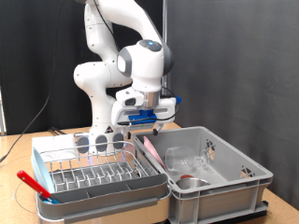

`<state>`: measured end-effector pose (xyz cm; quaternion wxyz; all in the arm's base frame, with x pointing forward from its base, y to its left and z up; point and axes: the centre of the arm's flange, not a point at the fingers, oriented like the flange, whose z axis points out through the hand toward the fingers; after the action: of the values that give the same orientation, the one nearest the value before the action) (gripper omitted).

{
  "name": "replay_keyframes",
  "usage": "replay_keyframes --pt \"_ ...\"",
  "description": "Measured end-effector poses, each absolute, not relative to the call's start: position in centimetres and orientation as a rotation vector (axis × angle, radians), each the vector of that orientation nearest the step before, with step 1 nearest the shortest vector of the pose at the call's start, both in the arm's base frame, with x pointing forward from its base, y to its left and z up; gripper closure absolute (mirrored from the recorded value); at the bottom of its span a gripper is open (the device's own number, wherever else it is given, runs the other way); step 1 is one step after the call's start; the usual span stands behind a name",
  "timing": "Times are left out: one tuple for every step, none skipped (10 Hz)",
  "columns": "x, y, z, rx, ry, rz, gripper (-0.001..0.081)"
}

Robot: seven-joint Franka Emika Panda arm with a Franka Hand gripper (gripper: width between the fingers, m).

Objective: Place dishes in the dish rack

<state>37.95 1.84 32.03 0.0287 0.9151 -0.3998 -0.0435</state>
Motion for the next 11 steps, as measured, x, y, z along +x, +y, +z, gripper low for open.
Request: replay_keyframes --pt "37.9 1.9 31.4 2.827 -1.226 -0.121 0.0003" --pt "37.9 2.0 30.9 2.83 -1.223 -0.113 0.0003" --pt "38.0 2.2 30.5 2.832 -1.216 -0.11 0.0003" --pt "38.0 2.4 30.2 2.834 -1.208 -0.108 0.0003" --pt "38.0 2.6 29.9 2.833 -1.202 -0.114 0.0003" --pt "38.0 2.8 29.7 2.833 -1.195 -0.118 0.0003" --pt "38.0 2.9 29.6 2.832 -1.194 -0.12 0.0053" --pt "38.0 3.0 29.6 2.827 -1.201 -0.12 0.0053" --pt "38.0 3.2 29.6 2.821 -1.212 -0.121 0.0233" --pt "37.9 3.2 29.5 2.816 -1.221 -0.122 0.0233" --pt "37.9 3.2 29.5 2.814 -1.227 -0.122 0.0437"
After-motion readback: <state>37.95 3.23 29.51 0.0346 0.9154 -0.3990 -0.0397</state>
